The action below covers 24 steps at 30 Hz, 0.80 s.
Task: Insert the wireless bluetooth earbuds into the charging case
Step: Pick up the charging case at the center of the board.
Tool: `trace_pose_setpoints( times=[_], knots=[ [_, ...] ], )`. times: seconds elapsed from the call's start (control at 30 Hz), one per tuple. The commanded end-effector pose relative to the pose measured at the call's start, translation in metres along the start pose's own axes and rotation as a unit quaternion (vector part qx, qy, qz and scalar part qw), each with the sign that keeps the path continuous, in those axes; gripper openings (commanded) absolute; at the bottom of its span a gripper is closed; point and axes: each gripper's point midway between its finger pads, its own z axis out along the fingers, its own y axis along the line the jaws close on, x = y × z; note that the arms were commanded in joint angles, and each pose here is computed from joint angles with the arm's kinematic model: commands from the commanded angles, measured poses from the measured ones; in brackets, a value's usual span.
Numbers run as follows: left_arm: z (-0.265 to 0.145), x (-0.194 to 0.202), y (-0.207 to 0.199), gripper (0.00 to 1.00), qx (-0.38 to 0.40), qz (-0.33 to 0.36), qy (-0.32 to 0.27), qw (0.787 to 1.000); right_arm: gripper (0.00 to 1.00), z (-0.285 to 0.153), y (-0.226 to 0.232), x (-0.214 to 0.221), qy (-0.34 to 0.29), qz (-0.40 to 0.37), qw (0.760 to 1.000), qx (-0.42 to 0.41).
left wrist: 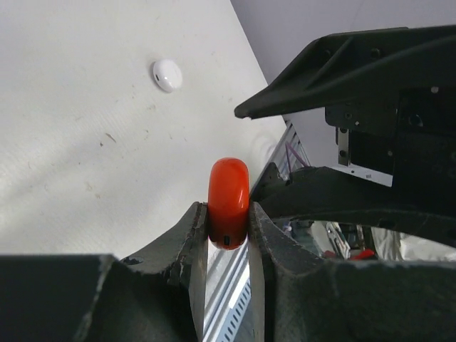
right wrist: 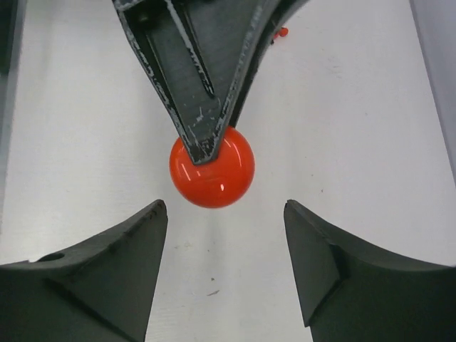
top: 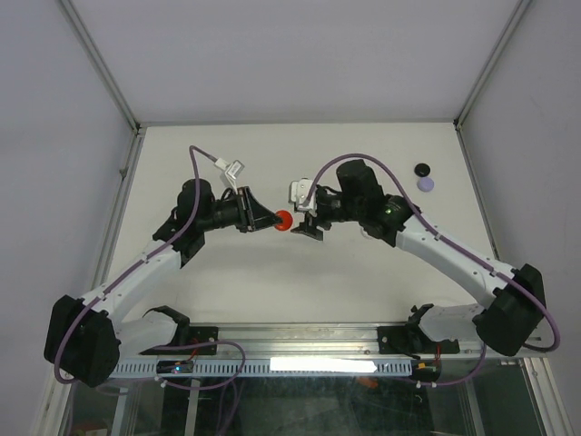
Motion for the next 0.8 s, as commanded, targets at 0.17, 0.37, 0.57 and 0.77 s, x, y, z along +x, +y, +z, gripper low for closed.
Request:
trace_pose_setpoints(
  times=[0.17,0.37,0.57,0.77],
  knots=[
    [-0.022,-0.047,-0.042,0.04,0.061,0.093,-0.161,0.981,0.7,-0.035,-0.025,-0.053,-0.165,0.168,0.966,0.108],
    [-0.032,-0.058,-0.058,0.04,0.092,0.111,-0.213,0.966,0.7,-0.047,-0.03,-0.069,-0.28,0.296,0.901,0.147],
    [-0.035,-0.062,-0.072,0.04,0.124,0.107,-0.242,0.956,0.66,-0.056,-0.029,-0.076,-0.372,0.353,0.847,0.141],
    [-0.037,-0.065,-0.083,0.04,0.151,0.096,-0.265,0.948,0.63,-0.055,-0.025,-0.091,-0.426,0.366,0.821,0.106]
  ],
)
